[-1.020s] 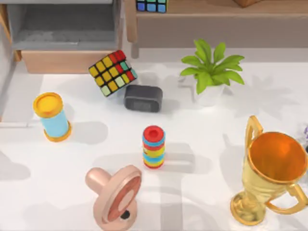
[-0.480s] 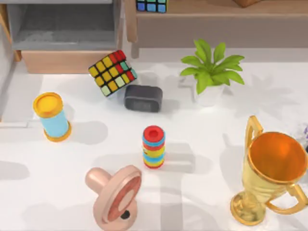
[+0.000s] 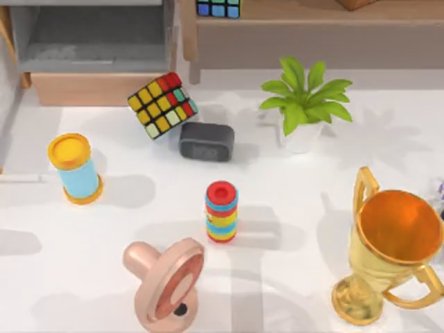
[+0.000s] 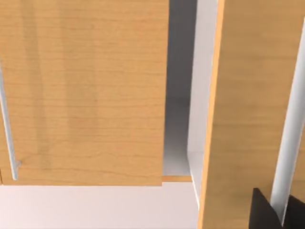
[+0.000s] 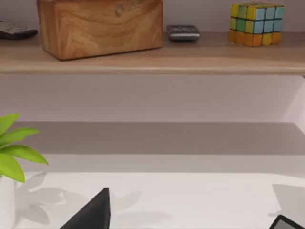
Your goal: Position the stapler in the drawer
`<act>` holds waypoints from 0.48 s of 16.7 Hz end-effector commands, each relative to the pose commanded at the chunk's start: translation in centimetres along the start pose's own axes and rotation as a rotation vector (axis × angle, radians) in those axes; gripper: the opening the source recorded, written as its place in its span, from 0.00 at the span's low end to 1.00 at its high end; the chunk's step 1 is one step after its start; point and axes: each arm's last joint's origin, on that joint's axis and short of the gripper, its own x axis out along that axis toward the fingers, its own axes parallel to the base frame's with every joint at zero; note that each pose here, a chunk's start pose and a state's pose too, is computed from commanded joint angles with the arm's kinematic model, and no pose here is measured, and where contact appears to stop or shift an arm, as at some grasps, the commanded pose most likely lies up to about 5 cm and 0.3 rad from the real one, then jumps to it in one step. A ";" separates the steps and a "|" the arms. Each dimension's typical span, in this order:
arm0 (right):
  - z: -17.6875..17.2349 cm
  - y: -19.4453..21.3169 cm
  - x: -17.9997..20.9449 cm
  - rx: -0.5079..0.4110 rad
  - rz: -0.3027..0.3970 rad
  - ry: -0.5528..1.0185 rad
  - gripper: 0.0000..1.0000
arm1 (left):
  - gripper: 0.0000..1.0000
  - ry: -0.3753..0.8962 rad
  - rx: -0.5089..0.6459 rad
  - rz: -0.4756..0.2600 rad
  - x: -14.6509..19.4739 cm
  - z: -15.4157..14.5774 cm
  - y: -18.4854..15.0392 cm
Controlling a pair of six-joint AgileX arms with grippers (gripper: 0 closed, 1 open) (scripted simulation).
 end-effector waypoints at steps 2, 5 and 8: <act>0.0 0.0 0.0 0.000 0.000 0.000 1.00 | 0.00 0.000 0.000 0.002 1.5 -0.1 0.0; 0.0 0.0 0.0 0.000 0.000 0.000 1.00 | 0.00 0.003 0.005 0.009 4.3 -0.2 0.3; 0.0 0.0 0.0 0.000 0.000 0.000 1.00 | 0.00 0.003 0.002 0.002 5.8 0.0 0.2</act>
